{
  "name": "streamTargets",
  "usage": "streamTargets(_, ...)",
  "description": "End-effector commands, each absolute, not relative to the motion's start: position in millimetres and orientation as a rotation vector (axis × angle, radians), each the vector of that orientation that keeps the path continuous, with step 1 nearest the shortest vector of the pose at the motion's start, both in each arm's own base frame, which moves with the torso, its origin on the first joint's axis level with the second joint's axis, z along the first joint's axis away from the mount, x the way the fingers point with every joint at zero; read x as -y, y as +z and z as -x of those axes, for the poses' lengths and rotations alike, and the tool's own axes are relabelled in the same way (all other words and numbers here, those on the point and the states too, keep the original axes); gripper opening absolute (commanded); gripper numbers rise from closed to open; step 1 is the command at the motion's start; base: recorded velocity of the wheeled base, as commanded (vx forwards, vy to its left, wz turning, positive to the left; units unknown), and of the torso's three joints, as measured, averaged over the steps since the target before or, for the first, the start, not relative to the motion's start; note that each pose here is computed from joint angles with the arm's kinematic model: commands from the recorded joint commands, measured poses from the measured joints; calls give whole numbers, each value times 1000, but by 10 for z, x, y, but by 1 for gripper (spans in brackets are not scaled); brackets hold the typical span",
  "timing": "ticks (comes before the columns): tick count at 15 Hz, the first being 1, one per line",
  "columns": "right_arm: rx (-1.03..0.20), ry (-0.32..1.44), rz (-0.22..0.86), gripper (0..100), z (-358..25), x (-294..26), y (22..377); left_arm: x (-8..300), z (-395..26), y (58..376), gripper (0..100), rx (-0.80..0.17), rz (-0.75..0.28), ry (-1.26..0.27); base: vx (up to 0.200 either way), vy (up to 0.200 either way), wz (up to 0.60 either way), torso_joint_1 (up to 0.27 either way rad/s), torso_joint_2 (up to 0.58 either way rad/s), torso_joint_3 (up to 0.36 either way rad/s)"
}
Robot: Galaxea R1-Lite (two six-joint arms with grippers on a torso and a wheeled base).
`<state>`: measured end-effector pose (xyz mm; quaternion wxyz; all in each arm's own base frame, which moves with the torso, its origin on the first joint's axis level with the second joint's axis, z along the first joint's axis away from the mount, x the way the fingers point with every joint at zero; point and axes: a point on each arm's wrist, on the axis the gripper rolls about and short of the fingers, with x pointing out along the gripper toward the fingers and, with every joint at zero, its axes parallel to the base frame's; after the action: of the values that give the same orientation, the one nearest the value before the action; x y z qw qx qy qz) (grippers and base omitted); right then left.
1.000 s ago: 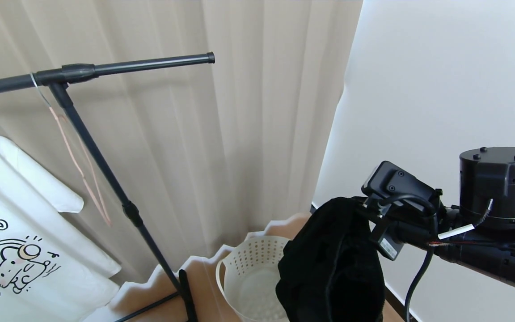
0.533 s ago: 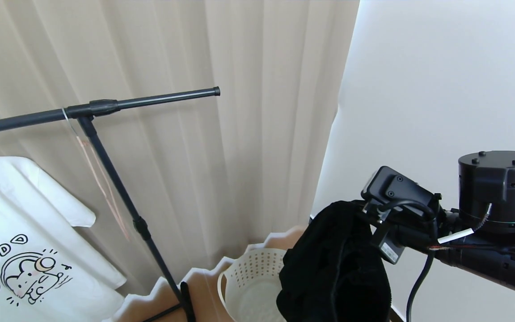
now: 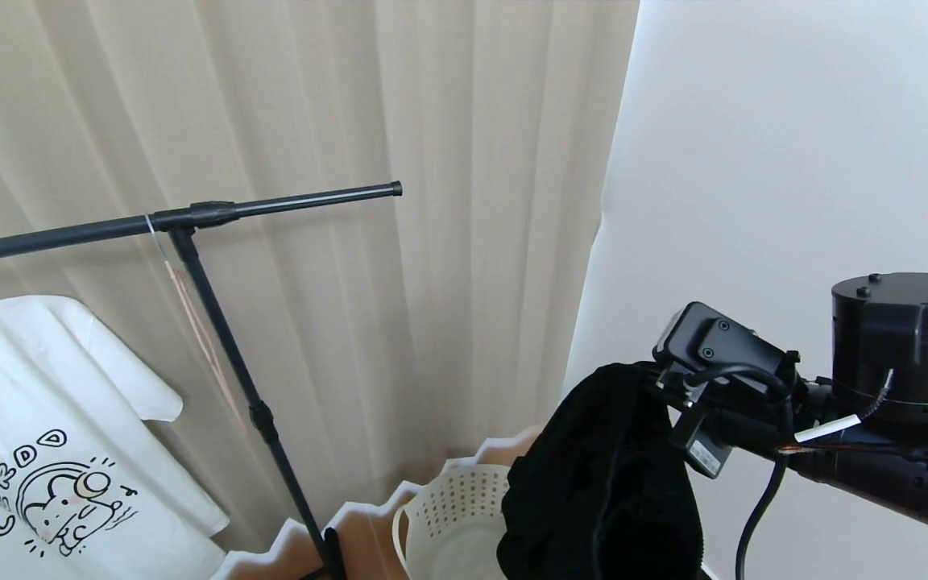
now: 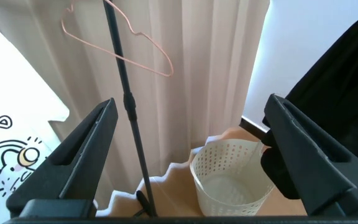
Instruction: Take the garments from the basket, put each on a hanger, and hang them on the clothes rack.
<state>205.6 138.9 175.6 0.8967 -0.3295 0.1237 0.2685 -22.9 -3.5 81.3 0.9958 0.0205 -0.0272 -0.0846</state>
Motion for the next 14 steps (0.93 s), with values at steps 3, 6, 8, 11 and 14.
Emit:
streamTargets(3,-249,555,680,0,-2039,-1378,1772,35,229,814,100,55,-41,-169,0,0,0,0,0,0)
streamTargets(6,-251,555,681,0,-2037,-1377,1767,35,229,814,100,55,-41,-169,0,0,600,1,1,2)
streamTargets(8,-249,555,680,0,-2039,-1378,1772,35,229,814,100,55,-42,-169,0,0,600,2,5,7)
streamTargets(11,-250,555,680,0,-2034,-1375,1771,35,229,814,100,55,-42,-169,0,0,600,9,1,2)
streamTargets(14,-257,557,684,0,-2042,-1380,1752,35,229,814,100,55,-41,-169,0,0,600,2,4,-2)
